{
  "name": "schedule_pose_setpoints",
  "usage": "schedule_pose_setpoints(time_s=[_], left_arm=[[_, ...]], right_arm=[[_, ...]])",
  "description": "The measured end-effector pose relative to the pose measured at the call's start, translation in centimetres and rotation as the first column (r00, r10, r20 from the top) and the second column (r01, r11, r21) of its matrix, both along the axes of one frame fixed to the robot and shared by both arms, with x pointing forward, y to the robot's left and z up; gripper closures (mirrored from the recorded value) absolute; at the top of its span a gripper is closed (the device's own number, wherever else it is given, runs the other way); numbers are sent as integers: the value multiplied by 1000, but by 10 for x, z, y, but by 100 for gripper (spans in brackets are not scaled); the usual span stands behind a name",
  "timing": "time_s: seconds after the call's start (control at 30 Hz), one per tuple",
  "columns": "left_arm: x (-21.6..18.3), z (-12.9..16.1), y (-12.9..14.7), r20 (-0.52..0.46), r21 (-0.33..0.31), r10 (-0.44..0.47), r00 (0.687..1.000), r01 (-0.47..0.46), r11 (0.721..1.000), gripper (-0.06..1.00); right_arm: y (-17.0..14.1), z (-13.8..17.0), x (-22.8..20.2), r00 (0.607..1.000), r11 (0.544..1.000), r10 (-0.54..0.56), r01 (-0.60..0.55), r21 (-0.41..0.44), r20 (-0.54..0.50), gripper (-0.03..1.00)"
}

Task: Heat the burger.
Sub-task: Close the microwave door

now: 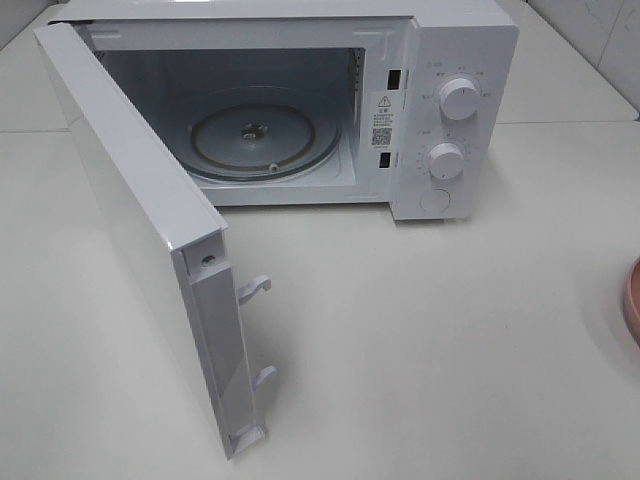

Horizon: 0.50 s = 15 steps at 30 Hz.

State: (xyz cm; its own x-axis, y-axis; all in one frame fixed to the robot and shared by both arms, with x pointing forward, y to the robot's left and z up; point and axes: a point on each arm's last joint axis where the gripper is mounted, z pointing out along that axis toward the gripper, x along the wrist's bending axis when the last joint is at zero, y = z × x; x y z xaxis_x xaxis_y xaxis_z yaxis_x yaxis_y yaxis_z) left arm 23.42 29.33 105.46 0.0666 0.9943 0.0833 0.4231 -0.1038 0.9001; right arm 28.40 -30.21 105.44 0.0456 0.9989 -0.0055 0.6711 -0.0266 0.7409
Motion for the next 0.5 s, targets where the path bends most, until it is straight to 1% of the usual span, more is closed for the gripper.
schedule_pose_setpoints(time_s=[0.03,0.07,0.13,0.17,0.3,0.37,0.4,0.47,0.5], left_arm=[[0,0,0,0,0,0,1000,0,1000,-4],[0,0,0,0,0,0,1000,0,1000,-4],[0,0,0,0,0,0,1000,0,1000,-4],[0,0,0,0,0,0,1000,0,1000,-4],[0,0,0,0,0,0,1000,0,1000,-4],[0,0,0,0,0,0,1000,0,1000,-4],[0,0,0,0,0,0,1000,0,1000,-4],[0,0,0,0,0,0,1000,0,1000,-4],[0,0,0,0,0,0,1000,0,1000,-4]], right_arm=[[0,0,0,1000,1000,0,0,0,0,21],[-1,-1,-9,1000,1000,-1,1,-8,31,21],[-1,-1,-12,999,1000,-1,2,-12,48,21],[-2,-3,-17,997,1000,-4,6,-29,71,21],[-3,-5,-24,996,999,4,0,-46,91,21],[-3,-5,-31,991,998,15,-8,-58,131,21],[-3,-5,-31,991,998,15,-8,-58,131,21],[-3,-5,-41,982,997,26,-12,-72,189,21],[-3,-5,-41,982,997,26,-12,-72,189,21]])
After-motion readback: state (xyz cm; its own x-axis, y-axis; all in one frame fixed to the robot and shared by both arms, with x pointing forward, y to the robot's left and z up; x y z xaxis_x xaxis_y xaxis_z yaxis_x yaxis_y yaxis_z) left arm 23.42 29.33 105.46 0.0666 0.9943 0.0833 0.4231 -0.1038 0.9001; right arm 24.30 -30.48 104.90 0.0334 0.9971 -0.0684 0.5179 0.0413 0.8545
